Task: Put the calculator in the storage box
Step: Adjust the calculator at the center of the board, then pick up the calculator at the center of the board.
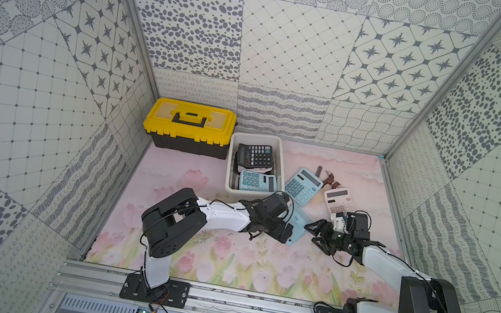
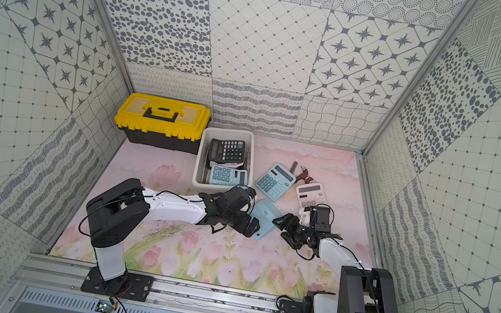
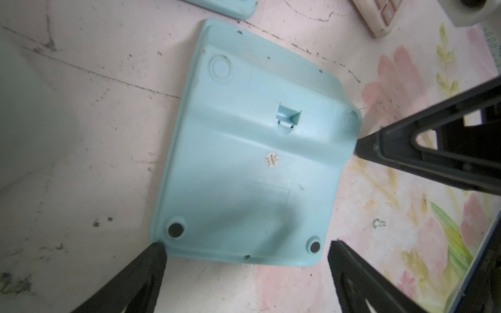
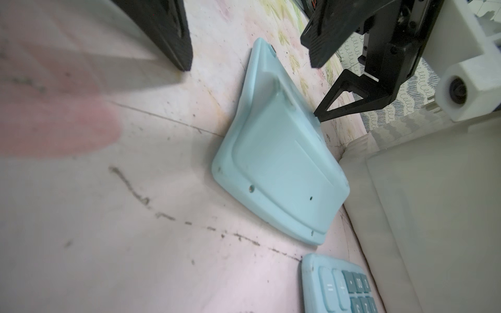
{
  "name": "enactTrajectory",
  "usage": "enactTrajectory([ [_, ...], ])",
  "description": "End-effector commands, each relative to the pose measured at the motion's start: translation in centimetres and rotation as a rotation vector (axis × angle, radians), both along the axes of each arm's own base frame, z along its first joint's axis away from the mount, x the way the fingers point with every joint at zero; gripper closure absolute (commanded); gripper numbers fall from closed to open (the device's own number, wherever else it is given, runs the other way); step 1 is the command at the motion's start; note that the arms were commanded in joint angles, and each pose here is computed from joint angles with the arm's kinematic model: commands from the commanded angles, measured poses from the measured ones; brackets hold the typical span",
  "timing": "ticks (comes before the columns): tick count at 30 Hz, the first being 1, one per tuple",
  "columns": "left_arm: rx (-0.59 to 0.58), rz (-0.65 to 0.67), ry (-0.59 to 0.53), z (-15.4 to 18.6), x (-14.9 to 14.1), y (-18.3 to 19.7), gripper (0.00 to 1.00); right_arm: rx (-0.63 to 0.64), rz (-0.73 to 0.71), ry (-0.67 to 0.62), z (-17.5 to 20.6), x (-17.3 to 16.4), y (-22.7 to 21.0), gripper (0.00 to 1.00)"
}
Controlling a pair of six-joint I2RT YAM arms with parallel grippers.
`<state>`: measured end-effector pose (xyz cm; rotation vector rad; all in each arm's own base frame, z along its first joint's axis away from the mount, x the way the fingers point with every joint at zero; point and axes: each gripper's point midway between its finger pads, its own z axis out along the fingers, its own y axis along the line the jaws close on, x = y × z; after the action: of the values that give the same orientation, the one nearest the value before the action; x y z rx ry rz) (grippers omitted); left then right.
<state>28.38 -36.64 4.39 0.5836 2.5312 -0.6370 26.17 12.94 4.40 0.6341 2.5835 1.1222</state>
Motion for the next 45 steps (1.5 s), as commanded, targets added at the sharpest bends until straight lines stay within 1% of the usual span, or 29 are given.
enactTrajectory([
  [1, -0.031, -0.024, -0.043, 0.3, 0.8, -1.2, 0.01, 0.023, -0.009, -0.02, -0.1, 0.5, 0.2, 0.26],
  [5, -0.053, -0.05, -0.017, 0.3, -0.3, -1.6, 0.01, 0.029, -0.018, -0.014, -0.5, 0.5, 0.1, 0.26],
  [10, -0.098, -0.117, 0.038, 0.2, -3.1, -3.0, 0.02, 0.036, -0.053, -0.025, -0.4, 0.9, -0.6, 0.26],
  [15, -0.131, -0.177, 0.055, 1.0, -5.8, -4.9, 0.01, 0.05, -0.099, -0.036, -0.2, 1.2, -1.9, 0.25],
  [18, -0.142, -0.184, 0.055, 1.6, -6.5, -5.3, 0.01, 0.057, -0.124, -0.038, -0.3, 1.3, -2.8, 0.26],
  [20, -0.133, -0.161, 0.034, 1.9, -6.1, -4.9, 0.01, 0.063, -0.14, -0.042, -0.3, 1.4, -3.5, 0.26],
  [24, -0.035, -0.074, -0.041, 1.9, -4.0, -3.1, 0.0, 0.075, -0.147, -0.051, -0.3, 1.7, -4.2, 0.26],
  [29, 0.018, -0.007, -0.019, 1.1, -1.7, -2.3, 0.0, 0.1, -0.146, -0.045, -0.7, 1.9, -4.1, 0.26],
  [32, 0.025, 0.009, -0.004, 0.7, -0.8, -2.5, 0.0, 0.107, -0.143, -0.042, -0.8, 1.9, -4.0, 0.26],
  [40, 0.008, -0.036, 0.061, -1.1, -0.9, -4.0, 0.0, 0.148, -0.143, -0.027, -1.4, 2.1, -3.6, 0.26],
  [45, -0.047, -0.085, 0.106, -1.1, -1.9, -5.0, 0.0, 0.176, -0.145, -0.02, -1.7, 2.3, -3.3, 0.26],
])
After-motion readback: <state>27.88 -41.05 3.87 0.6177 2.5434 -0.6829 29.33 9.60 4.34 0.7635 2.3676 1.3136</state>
